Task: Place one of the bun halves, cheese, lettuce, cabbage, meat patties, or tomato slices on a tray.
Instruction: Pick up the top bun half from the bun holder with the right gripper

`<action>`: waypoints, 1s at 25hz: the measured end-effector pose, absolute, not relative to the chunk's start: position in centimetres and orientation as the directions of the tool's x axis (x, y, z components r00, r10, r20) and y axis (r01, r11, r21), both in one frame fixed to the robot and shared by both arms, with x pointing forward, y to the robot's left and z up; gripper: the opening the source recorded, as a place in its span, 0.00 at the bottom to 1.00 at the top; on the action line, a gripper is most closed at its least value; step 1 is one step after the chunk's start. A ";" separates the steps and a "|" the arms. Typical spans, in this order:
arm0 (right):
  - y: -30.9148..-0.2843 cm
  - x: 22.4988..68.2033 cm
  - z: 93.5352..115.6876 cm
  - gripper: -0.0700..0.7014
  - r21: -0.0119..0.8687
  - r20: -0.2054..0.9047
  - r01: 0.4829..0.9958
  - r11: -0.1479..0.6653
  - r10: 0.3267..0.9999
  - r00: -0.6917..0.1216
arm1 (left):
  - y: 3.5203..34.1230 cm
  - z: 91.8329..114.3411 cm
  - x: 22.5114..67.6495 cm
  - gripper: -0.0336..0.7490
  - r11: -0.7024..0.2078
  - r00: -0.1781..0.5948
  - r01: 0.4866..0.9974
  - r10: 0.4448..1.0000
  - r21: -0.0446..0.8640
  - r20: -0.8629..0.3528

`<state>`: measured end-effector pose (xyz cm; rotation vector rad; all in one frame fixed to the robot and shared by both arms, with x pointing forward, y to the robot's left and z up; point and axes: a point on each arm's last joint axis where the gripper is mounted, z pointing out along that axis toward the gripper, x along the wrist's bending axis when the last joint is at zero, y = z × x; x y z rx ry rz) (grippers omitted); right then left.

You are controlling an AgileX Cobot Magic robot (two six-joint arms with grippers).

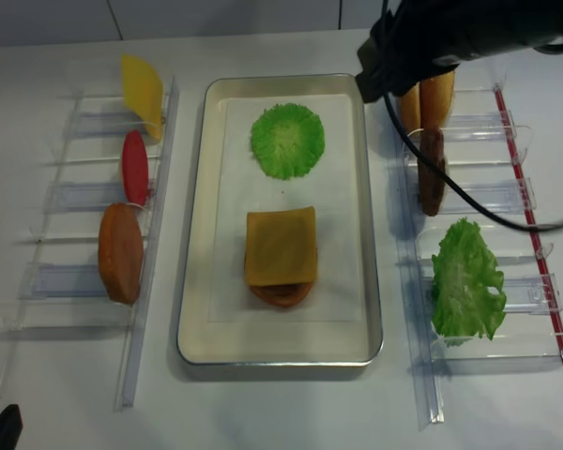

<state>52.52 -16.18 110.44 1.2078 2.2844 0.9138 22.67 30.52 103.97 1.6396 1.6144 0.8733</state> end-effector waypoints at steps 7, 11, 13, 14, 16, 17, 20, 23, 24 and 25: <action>-16.1 55.9 109.4 0.65 0.559 -0.010 0.783 0.273 0.946 -0.323 | 30.5 104.0 22.7 0.67 -0.013 0.011 0.553 1.000 0.833 0.007; -15.4 58.2 109.7 0.67 0.496 -0.020 0.838 0.230 0.967 -0.254 | 30.5 104.0 22.7 0.67 -0.013 0.011 0.553 1.000 0.833 0.007; -15.1 59.4 109.7 0.72 0.481 -0.036 0.847 0.225 0.971 -0.237 | 30.5 104.0 22.7 0.67 -0.013 0.011 0.553 1.000 0.833 0.007; -14.9 60.0 109.5 0.74 0.472 -0.046 0.853 0.224 0.972 -0.230 | 30.5 104.0 22.7 0.67 -0.013 0.011 0.553 1.000 0.833 0.007; -14.7 61.0 109.2 0.78 0.446 -0.065 0.866 0.225 0.973 -0.219 | 30.5 104.0 22.7 0.67 -0.013 0.011 0.553 1.000 0.833 0.007; -14.6 61.5 108.8 0.78 0.434 -0.082 0.871 0.230 0.973 -0.216 | 30.5 104.0 22.7 0.67 -0.013 0.011 0.553 1.000 0.833 0.007; -14.5 62.7 107.6 0.79 0.392 -0.127 0.896 0.210 0.977 -0.173 | 30.5 104.0 22.7 0.67 -0.013 0.011 0.553 1.000 0.833 0.007; -14.5 63.6 106.4 0.78 0.366 -0.152 0.914 0.176 0.980 -0.128 | 30.5 104.0 22.7 0.67 -0.013 0.011 0.553 1.000 0.833 0.007; -14.4 63.8 105.9 0.78 0.357 -0.155 0.918 0.171 0.980 -0.122 | 30.5 104.0 22.7 0.67 -0.013 0.011 0.553 1.000 0.833 0.007; -14.3 63.9 105.5 0.77 0.352 -0.156 0.921 0.165 0.981 -0.116 | 30.5 104.0 22.7 0.67 -0.013 0.011 0.553 1.000 0.833 0.007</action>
